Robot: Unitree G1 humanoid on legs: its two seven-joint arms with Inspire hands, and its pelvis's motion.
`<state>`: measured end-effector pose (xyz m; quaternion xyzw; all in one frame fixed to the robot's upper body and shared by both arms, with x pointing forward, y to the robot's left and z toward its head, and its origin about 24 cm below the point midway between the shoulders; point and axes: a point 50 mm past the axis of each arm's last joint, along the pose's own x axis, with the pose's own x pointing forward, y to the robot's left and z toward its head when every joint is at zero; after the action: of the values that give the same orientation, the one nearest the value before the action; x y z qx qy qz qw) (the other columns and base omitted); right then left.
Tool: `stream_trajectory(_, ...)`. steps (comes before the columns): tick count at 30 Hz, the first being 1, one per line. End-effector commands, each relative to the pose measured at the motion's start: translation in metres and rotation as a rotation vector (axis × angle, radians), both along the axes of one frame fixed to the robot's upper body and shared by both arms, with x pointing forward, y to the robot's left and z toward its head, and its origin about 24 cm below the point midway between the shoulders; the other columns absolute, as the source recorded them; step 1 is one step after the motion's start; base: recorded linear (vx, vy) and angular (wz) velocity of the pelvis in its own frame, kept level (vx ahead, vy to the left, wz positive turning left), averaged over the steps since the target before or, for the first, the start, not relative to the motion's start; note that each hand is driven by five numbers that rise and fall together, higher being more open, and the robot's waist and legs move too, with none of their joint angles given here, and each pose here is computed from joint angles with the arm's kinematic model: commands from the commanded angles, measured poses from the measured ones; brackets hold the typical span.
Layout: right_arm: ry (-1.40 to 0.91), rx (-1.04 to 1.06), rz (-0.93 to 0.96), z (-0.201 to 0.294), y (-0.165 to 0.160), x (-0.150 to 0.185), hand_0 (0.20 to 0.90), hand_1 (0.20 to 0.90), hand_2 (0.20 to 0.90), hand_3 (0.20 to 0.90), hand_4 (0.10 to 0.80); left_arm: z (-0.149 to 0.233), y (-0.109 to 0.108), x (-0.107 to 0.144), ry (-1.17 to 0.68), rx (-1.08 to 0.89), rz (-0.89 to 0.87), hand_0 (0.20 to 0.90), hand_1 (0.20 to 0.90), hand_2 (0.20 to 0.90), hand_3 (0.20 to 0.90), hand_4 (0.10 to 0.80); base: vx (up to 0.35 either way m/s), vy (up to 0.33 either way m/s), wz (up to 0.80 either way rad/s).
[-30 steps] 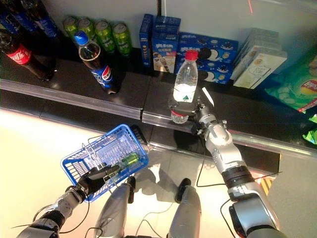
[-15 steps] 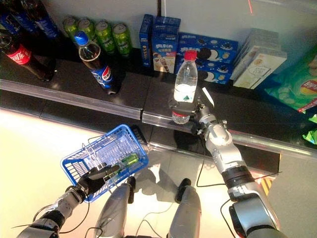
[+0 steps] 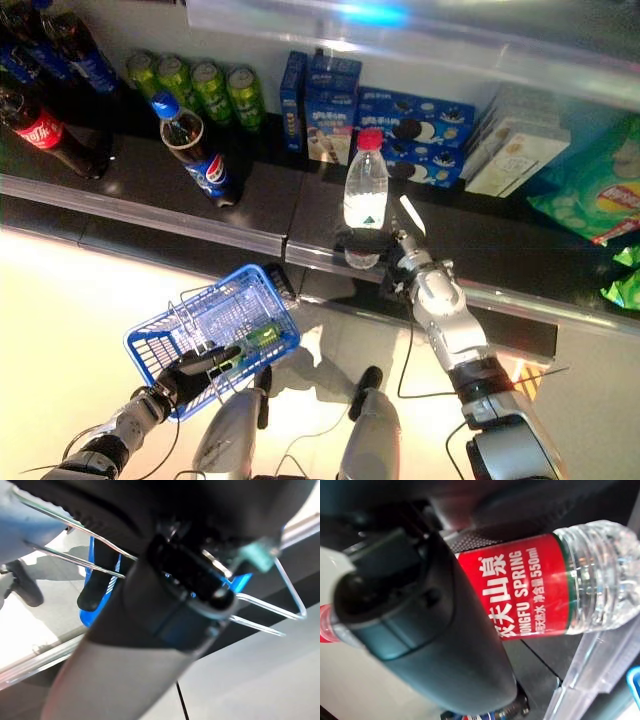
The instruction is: Pick up the drink and place into the basket.
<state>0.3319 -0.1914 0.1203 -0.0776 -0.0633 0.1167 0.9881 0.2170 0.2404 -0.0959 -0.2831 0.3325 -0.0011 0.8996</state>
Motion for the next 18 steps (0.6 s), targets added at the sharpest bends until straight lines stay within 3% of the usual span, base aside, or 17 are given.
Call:
stream_trajectory(1,-0.379,0.125,0.086,0.076,0.013,-0.009,0.3,0.3,0.3,0.2,0.1,-0.026,-0.009,-0.057,0.095,-0.029,-0.136,0.3,0.3,0.3,0.2,0.1,0.096,-0.005,0.25)
stream_trajectory(9,-0.344,0.096,0.123,0.058,0.004,-0.027,0.3,0.3,0.3,0.2,0.1,-0.034,-0.007,-0.078,0.146,-0.02,-0.12,0.3,0.3,0.3,0.2,0.1,0.064,0.022,0.22)
stream_trajectory(18,-0.275,0.083,0.238,0.032,0.013,-0.047,0.3,0.3,0.3,0.2,0.1,-0.038,-0.009,-0.084,0.143,-0.028,-0.064,0.3,0.3,0.3,0.2,0.1,0.009,-0.005,0.03)
